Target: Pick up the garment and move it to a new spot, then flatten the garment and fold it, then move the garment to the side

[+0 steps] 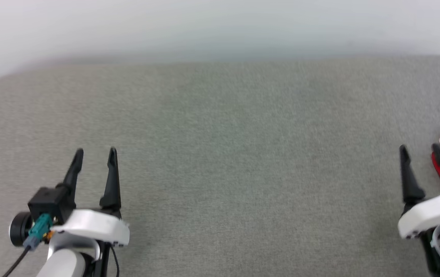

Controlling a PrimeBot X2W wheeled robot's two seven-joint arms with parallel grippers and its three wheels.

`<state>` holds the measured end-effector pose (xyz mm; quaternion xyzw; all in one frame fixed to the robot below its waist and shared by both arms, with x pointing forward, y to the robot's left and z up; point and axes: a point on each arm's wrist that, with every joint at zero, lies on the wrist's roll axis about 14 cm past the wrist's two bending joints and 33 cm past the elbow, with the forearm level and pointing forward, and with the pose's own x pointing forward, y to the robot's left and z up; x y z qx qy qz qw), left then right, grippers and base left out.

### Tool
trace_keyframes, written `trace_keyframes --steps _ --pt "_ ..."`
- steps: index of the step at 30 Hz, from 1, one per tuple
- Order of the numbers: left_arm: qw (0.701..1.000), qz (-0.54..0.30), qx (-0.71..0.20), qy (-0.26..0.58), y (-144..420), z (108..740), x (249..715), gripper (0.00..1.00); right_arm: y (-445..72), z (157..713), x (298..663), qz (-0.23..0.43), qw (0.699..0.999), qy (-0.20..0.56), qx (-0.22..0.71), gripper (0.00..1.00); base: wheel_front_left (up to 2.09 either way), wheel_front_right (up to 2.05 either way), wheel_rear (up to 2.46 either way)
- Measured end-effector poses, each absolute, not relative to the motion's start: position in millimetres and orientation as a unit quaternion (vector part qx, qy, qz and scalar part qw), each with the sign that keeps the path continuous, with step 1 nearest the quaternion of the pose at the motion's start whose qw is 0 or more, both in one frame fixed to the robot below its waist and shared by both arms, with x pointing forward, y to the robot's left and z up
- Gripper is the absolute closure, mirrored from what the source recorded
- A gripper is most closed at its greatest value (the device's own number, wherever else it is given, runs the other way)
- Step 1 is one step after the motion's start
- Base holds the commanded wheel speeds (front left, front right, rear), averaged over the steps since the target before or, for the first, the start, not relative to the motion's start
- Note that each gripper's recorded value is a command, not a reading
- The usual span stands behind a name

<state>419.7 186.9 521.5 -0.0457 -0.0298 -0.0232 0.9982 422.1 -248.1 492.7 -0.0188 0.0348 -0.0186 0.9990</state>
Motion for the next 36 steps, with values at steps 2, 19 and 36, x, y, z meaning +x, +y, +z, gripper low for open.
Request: trace_keyframes --steps 2,19,36 --pt "0.999 -0.012 -0.044 -0.03 195 523 409 0.0 -232 503 415 -0.006 1.0 0.021 -0.009 0.0 0.0 0.0 0.0" --pt "0.999 -0.017 -0.038 -0.02 192 519 363 0.0 -197 536 344 0.016 1.0 0.005 0.016 0.0 0.0 0.0 0.0" --pt "0.999 -0.016 -0.044 -0.017 193 515 361 0.0 -185 542 342 0.032 0.999 0.002 0.027 0.0 0.0 0.0 0.0"
